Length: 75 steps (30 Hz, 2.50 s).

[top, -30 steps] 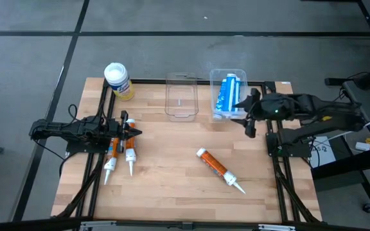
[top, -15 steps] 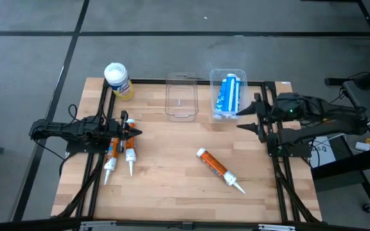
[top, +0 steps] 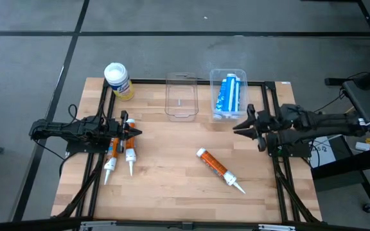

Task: Pick & place silicon tubes, Sealant and Lysol wipes
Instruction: Put the middle orange sealant into the left transparent bin

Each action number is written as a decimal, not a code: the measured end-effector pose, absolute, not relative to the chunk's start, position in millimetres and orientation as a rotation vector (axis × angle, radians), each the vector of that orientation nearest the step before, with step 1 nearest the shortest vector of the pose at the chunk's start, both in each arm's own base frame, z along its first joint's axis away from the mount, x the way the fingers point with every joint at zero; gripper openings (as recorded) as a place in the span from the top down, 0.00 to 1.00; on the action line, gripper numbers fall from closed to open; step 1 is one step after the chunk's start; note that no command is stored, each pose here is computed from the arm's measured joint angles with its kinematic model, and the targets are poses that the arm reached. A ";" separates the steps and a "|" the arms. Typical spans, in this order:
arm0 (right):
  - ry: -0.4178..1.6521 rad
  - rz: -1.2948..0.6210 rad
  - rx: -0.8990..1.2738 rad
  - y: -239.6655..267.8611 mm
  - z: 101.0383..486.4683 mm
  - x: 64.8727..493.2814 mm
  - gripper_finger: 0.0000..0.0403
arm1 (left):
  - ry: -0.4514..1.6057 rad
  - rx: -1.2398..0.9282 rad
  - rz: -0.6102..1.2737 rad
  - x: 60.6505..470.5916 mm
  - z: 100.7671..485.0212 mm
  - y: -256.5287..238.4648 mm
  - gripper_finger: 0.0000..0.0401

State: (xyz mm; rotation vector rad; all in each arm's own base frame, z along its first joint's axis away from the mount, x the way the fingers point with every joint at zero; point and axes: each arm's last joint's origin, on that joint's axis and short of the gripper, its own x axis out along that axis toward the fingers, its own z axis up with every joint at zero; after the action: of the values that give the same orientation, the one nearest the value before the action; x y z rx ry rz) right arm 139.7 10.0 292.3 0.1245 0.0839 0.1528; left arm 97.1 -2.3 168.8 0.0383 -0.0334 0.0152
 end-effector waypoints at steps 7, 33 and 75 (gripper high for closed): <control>0.061 0.213 0.120 15.3 265.0 131.8 0.99 | -0.033 0.038 0.015 97.1 168.8 -2.3 0.98; 0.047 0.279 0.095 18.7 223.3 95.6 0.97 | -0.033 0.038 0.015 97.1 168.7 -2.3 0.98; -0.070 0.105 0.054 12.4 196.7 88.8 0.98 | -0.033 0.038 0.015 97.1 168.8 -2.3 0.98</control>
State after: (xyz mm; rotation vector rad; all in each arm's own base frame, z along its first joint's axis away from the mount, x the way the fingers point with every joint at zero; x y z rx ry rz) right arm 88.8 12.4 196.7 0.0544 -0.0701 0.1050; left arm 97.1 -2.3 168.8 0.0380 -0.0333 0.0152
